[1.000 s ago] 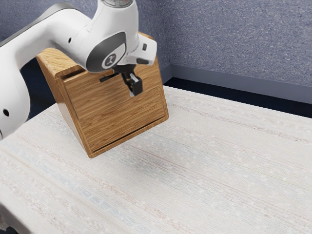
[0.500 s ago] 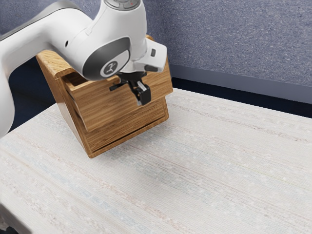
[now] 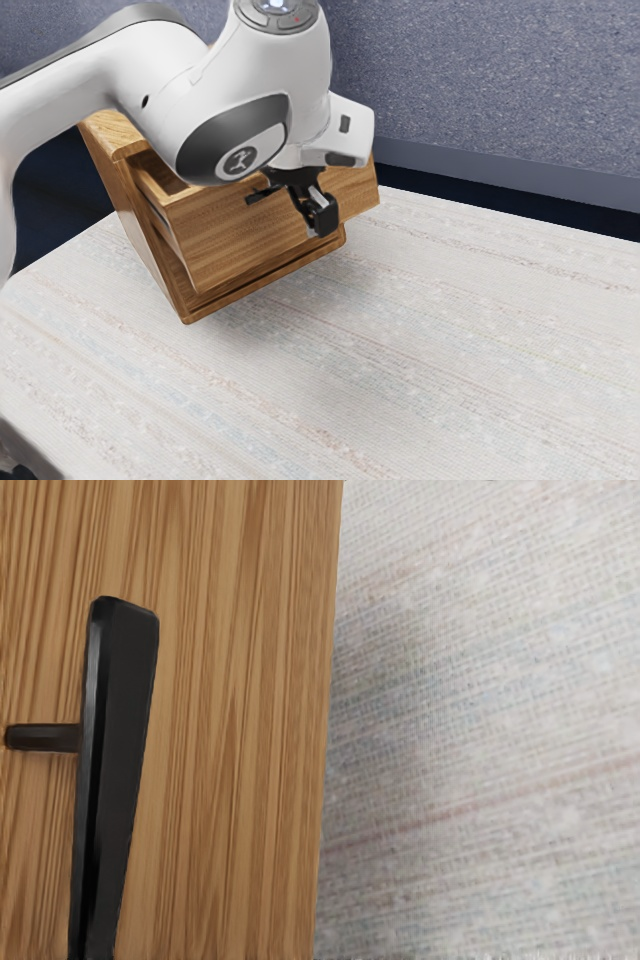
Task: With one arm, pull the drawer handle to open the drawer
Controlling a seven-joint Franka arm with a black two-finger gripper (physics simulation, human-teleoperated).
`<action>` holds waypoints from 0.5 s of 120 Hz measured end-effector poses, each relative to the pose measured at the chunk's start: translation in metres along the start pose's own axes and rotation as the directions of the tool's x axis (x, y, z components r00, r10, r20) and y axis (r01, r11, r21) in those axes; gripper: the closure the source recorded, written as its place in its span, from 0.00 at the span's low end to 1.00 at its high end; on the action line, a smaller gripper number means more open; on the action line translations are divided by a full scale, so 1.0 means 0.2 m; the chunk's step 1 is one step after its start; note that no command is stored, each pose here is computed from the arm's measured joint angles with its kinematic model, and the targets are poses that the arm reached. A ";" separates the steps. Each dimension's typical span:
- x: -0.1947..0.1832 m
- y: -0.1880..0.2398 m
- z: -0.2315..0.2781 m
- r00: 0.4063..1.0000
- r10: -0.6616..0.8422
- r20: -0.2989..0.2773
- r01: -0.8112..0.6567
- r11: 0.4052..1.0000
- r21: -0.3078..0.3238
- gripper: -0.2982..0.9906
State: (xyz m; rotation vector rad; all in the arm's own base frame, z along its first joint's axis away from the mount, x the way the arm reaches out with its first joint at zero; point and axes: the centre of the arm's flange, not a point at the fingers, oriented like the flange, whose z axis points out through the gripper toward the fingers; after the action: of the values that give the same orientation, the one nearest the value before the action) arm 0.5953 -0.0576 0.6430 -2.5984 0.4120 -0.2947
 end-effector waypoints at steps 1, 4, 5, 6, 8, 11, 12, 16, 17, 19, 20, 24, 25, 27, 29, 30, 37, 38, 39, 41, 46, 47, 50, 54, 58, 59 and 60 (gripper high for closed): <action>0.00 0.01 0.00 1.000 0.000 0.000 0.000 1.000 0.000 0.27; 0.00 0.03 -0.02 1.000 0.000 -0.002 0.000 1.000 -0.001 0.27; 0.00 0.03 -0.02 1.000 0.001 -0.002 -0.001 1.000 -0.001 0.27; 0.00 0.04 -0.03 1.000 0.001 -0.003 -0.001 1.000 -0.002 0.27; 0.00 0.05 -0.03 1.000 0.001 -0.004 -0.001 1.000 -0.002 0.26; 0.00 0.07 -0.04 1.000 0.002 -0.005 -0.002 1.000 -0.003 0.26; 0.01 0.08 -0.05 1.000 0.002 -0.006 -0.002 1.000 -0.004 0.26; 0.01 0.10 -0.06 1.000 0.002 -0.008 -0.002 1.000 -0.003 0.26; 0.01 0.11 -0.07 1.000 0.003 -0.009 -0.003 1.000 -0.003 0.26; 0.01 0.12 -0.07 1.000 0.003 -0.009 -0.003 1.000 -0.002 0.26; 0.01 0.12 -0.07 1.000 0.003 -0.009 -0.003 1.000 -0.002 0.26; 0.02 0.14 -0.09 1.000 0.002 -0.010 -0.002 1.000 -0.001 0.26; 0.02 0.15 -0.09 1.000 0.002 -0.010 -0.002 1.000 -0.001 0.25; 0.02 0.16 -0.09 1.000 0.001 -0.010 -0.001 1.000 0.000 0.25; 0.02 0.17 -0.10 1.000 0.000 -0.009 0.000 1.000 0.000 0.25; 0.02 0.17 -0.10 1.000 0.000 -0.009 0.000 1.000 0.000 0.25; 0.02 0.20 -0.12 1.000 -0.004 -0.009 0.004 1.000 0.002 0.25; 0.02 0.21 -0.13 1.000 -0.005 -0.009 0.005 1.000 0.002 0.26; 0.02 0.21 -0.13 1.000 -0.006 -0.010 0.006 1.000 0.003 0.26; 0.02 0.22 -0.14 1.000 -0.008 -0.010 0.008 1.000 0.003 0.25; 0.01 0.24 -0.17 1.000 -0.012 -0.012 0.012 1.000 0.007 0.25; 0.01 0.24 -0.18 1.000 -0.012 -0.013 0.012 1.000 0.008 0.25; 0.01 0.26 -0.19 1.000 -0.013 -0.013 0.013 1.000 0.010 0.26; 0.01 0.28 -0.20 1.000 -0.015 -0.012 0.015 1.000 0.012 0.27; 0.01 0.29 -0.21 1.000 -0.017 -0.012 0.017 1.000 0.015 0.26; 0.01 0.30 -0.21 1.000 -0.017 -0.012 0.017 1.000 0.016 0.26; 0.01 0.30 -0.22 1.000 -0.018 -0.011 0.018 1.000 0.016 0.26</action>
State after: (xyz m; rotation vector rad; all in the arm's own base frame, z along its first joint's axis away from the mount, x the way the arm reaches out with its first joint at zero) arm 0.5703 -0.1273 0.6500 -2.5869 0.3891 -0.3178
